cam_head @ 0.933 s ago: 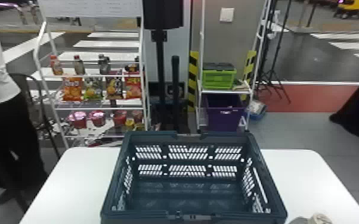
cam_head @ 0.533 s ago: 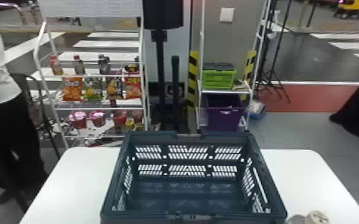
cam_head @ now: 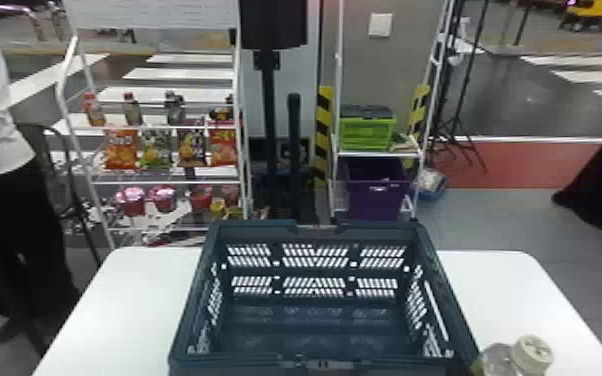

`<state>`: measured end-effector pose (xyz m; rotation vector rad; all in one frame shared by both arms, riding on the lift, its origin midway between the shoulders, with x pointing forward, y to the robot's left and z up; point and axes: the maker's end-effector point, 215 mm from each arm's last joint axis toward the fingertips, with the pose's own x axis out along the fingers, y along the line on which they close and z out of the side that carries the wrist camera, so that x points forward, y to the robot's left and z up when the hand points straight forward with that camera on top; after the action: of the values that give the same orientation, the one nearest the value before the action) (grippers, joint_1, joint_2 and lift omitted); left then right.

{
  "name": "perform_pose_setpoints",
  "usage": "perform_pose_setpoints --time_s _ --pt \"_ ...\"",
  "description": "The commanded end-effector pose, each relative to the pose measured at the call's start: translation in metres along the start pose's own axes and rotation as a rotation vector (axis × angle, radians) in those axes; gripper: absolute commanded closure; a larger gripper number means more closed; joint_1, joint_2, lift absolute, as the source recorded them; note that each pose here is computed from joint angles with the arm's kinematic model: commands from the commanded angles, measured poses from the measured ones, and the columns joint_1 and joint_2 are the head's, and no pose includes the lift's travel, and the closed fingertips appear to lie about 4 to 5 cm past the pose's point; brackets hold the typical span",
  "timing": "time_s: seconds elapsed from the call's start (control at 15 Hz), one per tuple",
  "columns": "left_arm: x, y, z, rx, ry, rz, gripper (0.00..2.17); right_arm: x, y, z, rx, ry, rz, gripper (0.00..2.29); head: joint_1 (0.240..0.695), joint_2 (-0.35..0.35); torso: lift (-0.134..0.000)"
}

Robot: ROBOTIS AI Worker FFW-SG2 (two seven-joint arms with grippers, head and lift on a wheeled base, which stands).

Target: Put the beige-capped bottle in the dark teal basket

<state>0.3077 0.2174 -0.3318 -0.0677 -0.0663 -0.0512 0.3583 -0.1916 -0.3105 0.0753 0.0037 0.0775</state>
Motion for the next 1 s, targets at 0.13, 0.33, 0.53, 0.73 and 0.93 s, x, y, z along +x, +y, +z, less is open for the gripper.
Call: perform_pose_setpoints --time_s 0.13,0.33,0.53,0.73,0.93 --pt "-0.002 0.001 -0.003 0.0 0.006 0.004 0.15 0.037 0.006 0.008 -0.026 0.066 0.018 2.28 0.499 0.0 0.0" --pt "-0.005 0.003 -0.005 0.0 0.012 0.008 0.15 0.063 0.016 0.008 -0.054 0.133 0.038 2.28 0.499 0.0 0.0" --pt "-0.006 0.005 -0.008 -0.003 0.015 0.013 0.15 0.089 0.02 -0.007 -0.096 0.24 0.05 2.28 0.499 0.0 0.0" --pt "-0.005 0.005 -0.007 -0.004 0.016 0.013 0.15 0.113 0.034 -0.017 -0.129 0.342 0.078 2.28 0.499 0.0 0.0" --pt "-0.006 0.006 -0.009 -0.004 0.017 0.015 0.15 0.131 0.052 -0.025 -0.161 0.422 0.108 2.28 0.499 0.0 0.0"
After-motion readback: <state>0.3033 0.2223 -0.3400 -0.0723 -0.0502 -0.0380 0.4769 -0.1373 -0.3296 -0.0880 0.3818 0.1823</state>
